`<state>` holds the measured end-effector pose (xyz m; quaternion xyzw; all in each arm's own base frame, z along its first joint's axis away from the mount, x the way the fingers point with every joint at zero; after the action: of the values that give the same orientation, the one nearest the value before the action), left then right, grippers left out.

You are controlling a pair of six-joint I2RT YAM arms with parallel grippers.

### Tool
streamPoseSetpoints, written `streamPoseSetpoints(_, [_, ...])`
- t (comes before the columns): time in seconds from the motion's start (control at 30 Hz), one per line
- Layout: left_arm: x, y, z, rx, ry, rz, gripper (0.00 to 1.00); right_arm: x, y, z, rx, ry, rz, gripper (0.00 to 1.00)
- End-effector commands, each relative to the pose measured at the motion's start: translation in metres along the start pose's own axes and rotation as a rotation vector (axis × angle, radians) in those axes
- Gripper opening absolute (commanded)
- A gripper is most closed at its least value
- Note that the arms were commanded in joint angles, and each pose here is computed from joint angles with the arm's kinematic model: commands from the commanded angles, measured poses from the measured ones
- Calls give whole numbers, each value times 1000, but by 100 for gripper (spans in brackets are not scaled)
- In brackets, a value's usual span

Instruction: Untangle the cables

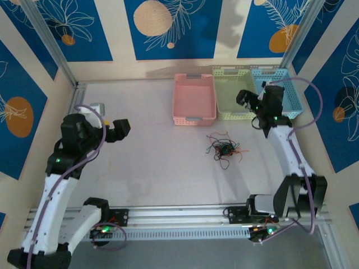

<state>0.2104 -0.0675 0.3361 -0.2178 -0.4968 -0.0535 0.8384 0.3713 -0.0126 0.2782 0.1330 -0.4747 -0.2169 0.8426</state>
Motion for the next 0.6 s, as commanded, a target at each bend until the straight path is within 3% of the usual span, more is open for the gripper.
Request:
streamPoseSetpoints(0.0, [-32,1,27,37,154,-67,97,1,-14,-21,-106,120,-60,93])
streamPoseSetpoints(0.3, [-70,13,26,69,113,-52,97,38,-33,-95,-303,193,-138,90])
streamPoseSetpoints(0.57, [-72,16,29,91,94,-66,97,45,-58,-150,-417,271,-192,89])
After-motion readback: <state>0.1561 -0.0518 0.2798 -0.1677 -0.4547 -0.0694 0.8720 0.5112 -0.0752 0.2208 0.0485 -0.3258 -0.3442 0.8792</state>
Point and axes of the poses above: each hand's point on the last joint's axis, 136 mm out from that joint toward the fingers, its own z axis back along the fingers, its own y axis along the line the jaws close on, x = y × z, the point moved 6 cm from there along z, back along the fingers, and after that the axes turned 5 degrees about -z, right-handed, at the moved point
